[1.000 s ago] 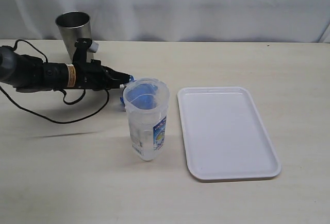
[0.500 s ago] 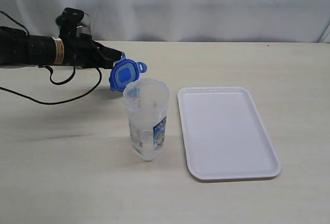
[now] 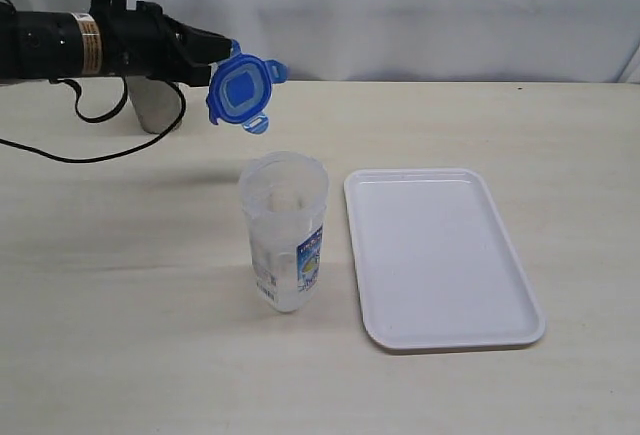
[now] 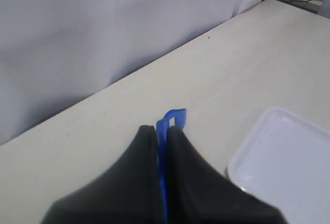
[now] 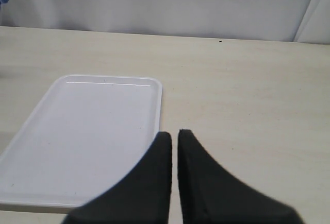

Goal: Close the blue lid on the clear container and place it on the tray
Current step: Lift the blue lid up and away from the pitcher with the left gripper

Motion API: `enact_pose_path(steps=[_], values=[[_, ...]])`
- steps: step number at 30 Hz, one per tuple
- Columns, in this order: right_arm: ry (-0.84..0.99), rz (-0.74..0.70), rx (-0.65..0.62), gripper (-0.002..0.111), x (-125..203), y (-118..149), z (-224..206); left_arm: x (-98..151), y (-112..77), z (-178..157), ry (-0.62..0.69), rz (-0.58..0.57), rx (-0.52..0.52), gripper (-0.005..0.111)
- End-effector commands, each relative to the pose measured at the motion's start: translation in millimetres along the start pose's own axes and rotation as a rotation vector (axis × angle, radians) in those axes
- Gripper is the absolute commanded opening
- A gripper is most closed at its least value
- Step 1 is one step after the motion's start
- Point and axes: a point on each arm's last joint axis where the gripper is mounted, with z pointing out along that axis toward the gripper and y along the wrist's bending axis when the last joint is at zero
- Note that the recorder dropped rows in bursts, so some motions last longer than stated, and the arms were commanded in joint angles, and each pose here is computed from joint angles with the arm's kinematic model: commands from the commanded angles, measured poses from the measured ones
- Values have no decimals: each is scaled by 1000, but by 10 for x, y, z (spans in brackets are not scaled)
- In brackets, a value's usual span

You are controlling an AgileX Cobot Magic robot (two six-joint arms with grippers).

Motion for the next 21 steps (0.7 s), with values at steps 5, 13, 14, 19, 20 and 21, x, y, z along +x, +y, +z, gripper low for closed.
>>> enact_pose_path(steps=[5, 13, 14, 19, 20, 21], values=[[-16, 0, -2, 5, -8, 1, -1, -253, -192, -148, -69, 92, 117, 0], [-16, 0, -2, 5, -8, 1, -1, -344, -325, -290, -93, 122, 148, 0], [-16, 0, -2, 5, -8, 1, -1, -356, -343, -314, -100, 126, 145, 0], [-16, 0, -2, 5, -8, 1, -1, -422, -509, -498, -160, 180, 156, 0], [-16, 0, -2, 5, -8, 1, -1, -430, -541, -537, -169, 188, 154, 0], [-16, 0, -2, 5, -8, 1, -1, -438, -576, -576, -177, 202, 155, 0]])
